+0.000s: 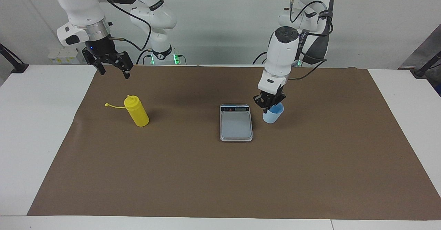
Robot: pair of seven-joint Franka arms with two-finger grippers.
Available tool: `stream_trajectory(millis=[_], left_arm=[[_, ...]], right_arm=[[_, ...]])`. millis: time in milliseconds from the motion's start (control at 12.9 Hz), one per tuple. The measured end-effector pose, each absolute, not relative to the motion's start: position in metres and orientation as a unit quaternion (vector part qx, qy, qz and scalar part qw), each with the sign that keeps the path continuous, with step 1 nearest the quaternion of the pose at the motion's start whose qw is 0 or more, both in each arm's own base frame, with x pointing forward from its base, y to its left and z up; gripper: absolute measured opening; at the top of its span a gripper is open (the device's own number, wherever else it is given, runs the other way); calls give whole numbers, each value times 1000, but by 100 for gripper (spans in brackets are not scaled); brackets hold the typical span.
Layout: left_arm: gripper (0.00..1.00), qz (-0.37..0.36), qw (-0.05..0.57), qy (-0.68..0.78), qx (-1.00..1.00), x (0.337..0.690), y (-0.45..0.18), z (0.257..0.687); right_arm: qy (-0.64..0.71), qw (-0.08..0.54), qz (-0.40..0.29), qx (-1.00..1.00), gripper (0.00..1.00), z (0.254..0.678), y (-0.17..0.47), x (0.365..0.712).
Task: Pour seasoning into cup on scale with both arms
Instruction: 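Carry the blue cup with the left gripper onto the scale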
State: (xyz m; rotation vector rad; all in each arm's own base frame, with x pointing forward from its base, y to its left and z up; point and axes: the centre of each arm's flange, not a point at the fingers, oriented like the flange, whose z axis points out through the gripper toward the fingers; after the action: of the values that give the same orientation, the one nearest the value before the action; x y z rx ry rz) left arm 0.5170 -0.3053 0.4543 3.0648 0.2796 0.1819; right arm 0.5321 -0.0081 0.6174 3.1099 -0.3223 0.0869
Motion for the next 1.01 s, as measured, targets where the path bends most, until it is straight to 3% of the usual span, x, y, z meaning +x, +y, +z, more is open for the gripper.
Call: stream_trajectory(millis=[311,778,1011], left_arm=[[4,52,69,102,991,523,-325,465],[4,23,61,105,992,557,-369,403],[4,28,68,109,991,564,-383,404]], right_arm=[[-103,7,27,994,100,617,-8,531],[-103,7,27,994,100,616,-8,530],[-104,7,27,994,100,616,-8,530]])
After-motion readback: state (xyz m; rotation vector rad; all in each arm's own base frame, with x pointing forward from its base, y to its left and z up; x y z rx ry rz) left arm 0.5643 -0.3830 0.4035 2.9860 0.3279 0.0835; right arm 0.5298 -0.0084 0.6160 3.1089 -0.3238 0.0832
